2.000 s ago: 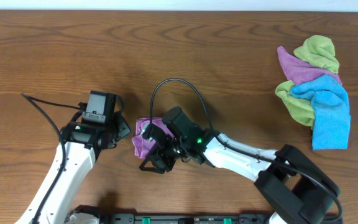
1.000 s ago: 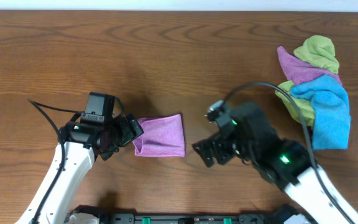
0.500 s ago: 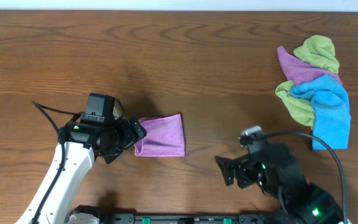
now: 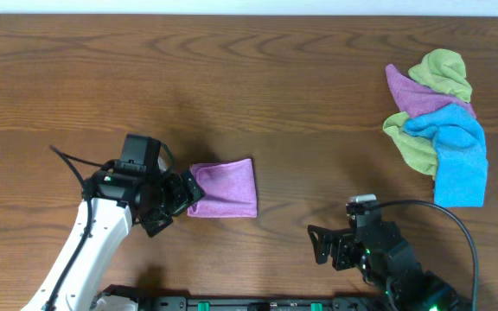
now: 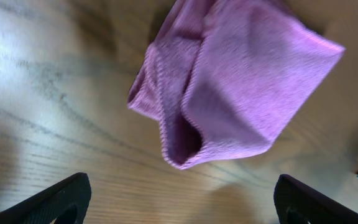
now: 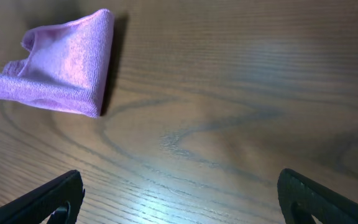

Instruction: Fold the cloth

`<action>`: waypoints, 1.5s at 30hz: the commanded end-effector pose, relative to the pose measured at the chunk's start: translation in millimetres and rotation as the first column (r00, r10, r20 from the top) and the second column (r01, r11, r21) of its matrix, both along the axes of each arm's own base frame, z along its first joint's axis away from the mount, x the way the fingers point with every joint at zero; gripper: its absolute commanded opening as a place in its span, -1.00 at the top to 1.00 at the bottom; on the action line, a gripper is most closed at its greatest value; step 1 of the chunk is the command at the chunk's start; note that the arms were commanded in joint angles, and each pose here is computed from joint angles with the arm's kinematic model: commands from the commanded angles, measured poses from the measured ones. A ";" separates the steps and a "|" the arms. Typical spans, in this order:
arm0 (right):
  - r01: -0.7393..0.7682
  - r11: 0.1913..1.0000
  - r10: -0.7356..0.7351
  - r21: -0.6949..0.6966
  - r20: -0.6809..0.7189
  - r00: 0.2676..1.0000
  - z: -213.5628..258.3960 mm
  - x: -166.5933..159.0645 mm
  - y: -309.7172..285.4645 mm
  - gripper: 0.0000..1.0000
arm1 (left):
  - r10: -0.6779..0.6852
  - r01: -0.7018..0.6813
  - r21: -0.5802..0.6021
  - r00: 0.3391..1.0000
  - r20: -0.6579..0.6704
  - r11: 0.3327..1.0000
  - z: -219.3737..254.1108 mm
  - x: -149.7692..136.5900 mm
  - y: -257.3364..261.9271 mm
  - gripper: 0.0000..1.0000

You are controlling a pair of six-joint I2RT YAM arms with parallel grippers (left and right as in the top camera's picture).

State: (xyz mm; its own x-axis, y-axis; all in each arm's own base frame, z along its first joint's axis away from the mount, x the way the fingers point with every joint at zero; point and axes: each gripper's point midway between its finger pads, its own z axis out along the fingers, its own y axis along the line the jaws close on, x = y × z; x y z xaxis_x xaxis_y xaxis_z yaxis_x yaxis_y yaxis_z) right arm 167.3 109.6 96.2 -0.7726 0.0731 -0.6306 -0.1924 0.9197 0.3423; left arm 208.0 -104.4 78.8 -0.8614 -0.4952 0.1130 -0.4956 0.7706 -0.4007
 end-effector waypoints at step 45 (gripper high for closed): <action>0.019 1.000 -0.019 0.021 -0.007 1.000 0.9 -0.2 -0.3 -0.98 | 0.156 -0.151 -0.129 0.987 0.033 0.980 -78.4 34.2 -17.6 -0.41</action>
State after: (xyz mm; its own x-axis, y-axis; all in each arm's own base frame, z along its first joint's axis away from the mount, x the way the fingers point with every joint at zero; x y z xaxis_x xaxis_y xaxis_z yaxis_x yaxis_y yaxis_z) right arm 166.6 110.2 96.0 -0.7775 0.0851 -0.6232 -0.1834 0.9171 0.3540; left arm 247.4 -124.3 14.0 -0.7904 -0.6000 0.1235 -0.5589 0.6239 -0.5462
